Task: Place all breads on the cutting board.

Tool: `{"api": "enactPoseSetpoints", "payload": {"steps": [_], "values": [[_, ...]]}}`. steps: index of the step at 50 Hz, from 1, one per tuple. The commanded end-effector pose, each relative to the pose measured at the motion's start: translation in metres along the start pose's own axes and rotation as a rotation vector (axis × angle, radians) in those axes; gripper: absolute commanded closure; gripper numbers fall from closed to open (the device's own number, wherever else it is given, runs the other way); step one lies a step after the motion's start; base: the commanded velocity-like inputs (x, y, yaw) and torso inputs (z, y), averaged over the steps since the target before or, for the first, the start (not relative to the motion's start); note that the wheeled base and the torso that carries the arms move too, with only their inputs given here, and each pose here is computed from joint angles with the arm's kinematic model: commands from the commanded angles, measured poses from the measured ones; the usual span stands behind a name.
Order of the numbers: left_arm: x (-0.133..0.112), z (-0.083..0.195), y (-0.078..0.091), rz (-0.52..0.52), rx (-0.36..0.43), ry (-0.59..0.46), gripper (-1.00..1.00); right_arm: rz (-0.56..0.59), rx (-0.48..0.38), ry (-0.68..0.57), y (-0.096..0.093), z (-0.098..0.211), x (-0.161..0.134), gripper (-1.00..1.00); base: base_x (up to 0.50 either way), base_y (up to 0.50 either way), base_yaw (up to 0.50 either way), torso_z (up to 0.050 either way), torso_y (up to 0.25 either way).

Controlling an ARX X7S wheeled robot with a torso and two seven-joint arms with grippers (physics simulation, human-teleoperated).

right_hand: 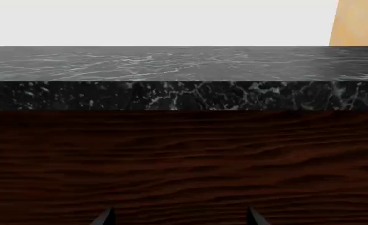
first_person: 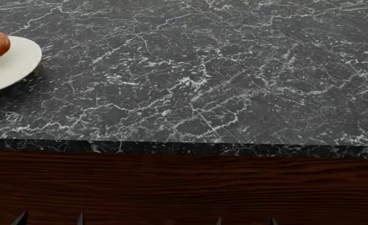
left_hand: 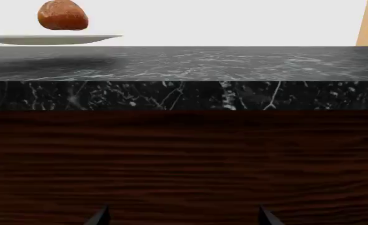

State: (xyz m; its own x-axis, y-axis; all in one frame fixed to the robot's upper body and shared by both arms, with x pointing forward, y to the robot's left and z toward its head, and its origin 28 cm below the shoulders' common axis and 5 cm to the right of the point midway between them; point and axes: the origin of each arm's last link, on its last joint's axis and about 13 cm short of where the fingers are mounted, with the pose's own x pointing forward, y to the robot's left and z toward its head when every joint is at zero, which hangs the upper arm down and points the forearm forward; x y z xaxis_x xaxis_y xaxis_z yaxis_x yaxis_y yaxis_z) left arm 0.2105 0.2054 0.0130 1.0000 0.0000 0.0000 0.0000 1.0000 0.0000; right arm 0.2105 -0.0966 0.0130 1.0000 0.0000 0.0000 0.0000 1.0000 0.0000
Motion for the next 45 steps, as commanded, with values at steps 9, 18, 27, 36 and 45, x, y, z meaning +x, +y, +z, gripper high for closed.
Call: {"api": "enactPoseSetpoints", "payload": {"steps": [9,18,27,36,45], "values": [[-0.002,0.001,0.000,-0.009,-0.012,-0.002,-1.00,-0.019,0.003,0.009,-0.002,-0.001,0.002,-1.00,0.00,0.00,0.00,0.000,0.000],[-0.002,0.005,-0.002,-0.005,0.014,-0.035,-1.00,-0.021,-0.011,-0.005,-0.001,0.004,0.001,-1.00,0.00,0.00,0.00,0.013,0.006],[0.002,0.031,-0.005,-0.028,-0.005,-0.011,-1.00,-0.050,-0.030,-0.018,-0.003,0.028,0.000,-1.00,0.00,0.00,0.00,0.050,0.029],[0.010,0.090,-0.003,-0.033,0.070,-0.063,-1.00,-0.054,-0.018,-0.091,-0.010,0.088,0.003,-1.00,0.00,0.00,0.00,0.050,0.029],[0.026,0.154,-0.012,-0.041,0.156,-0.126,-1.00,-0.068,-0.061,-0.141,-0.010,0.136,0.018,-1.00,0.00,0.00,0.00,0.050,0.028]]}}
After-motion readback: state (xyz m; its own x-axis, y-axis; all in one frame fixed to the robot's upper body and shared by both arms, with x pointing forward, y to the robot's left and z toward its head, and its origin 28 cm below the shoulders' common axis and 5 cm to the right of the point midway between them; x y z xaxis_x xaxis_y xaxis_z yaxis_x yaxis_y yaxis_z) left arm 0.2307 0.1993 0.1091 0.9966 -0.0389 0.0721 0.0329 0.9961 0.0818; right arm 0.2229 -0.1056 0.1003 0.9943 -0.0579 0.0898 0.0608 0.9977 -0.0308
